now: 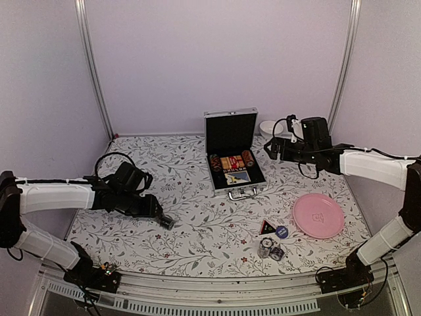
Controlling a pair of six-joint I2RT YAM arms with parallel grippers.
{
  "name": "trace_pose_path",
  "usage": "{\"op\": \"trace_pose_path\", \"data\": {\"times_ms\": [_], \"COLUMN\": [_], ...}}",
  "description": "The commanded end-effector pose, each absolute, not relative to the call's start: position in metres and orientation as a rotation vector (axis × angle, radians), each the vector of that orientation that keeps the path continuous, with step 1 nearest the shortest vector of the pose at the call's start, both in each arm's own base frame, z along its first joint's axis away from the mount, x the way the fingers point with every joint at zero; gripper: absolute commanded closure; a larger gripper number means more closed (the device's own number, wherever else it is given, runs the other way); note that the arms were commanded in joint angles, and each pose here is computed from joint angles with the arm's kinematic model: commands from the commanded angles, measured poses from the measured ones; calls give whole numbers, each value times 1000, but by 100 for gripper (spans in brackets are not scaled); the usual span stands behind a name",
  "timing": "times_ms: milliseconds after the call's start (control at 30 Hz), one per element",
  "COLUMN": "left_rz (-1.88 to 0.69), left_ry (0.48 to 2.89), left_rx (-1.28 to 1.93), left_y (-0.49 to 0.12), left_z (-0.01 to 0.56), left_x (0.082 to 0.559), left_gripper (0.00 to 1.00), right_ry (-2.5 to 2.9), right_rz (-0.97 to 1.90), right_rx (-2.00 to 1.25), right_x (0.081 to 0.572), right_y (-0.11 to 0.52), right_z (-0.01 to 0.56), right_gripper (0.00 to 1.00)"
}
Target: Pack up texas hold em set
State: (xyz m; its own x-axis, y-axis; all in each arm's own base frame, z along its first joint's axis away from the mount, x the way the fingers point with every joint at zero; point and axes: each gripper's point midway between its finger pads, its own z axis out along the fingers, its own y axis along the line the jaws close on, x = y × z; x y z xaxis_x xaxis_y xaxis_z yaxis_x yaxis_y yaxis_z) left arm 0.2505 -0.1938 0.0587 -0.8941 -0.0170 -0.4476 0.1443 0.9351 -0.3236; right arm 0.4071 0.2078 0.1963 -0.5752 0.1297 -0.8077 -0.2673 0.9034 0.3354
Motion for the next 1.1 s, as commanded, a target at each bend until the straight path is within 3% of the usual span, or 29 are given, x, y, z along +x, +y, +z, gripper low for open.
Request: {"op": "trace_pose_path", "data": {"times_ms": [0, 233, 467, 733, 1067], "left_rz": [-487, -612, -768, -724, -735], "left_ry": [2582, 2245, 1771, 1602, 1522], "left_rx": [125, 310, 690, 841, 809], "left_y": [-200, -230, -300, -361, -367], "left_z": [76, 161, 245, 266, 275], "left_x": [254, 284, 266, 261, 260], "left_gripper": [89, 95, 100, 100, 100], "right_ry": [2083, 2075, 2089, 2062, 2212], "right_rz": [649, 860, 1198, 1371, 1266], "right_rx": [-187, -377, -548, -775, -742], "right_x": [395, 370, 330, 282, 282], "right_y": [229, 294, 364, 422, 435], "right_z": [222, 255, 270, 278, 242], "right_gripper": [1, 1, 1, 1, 1]}}
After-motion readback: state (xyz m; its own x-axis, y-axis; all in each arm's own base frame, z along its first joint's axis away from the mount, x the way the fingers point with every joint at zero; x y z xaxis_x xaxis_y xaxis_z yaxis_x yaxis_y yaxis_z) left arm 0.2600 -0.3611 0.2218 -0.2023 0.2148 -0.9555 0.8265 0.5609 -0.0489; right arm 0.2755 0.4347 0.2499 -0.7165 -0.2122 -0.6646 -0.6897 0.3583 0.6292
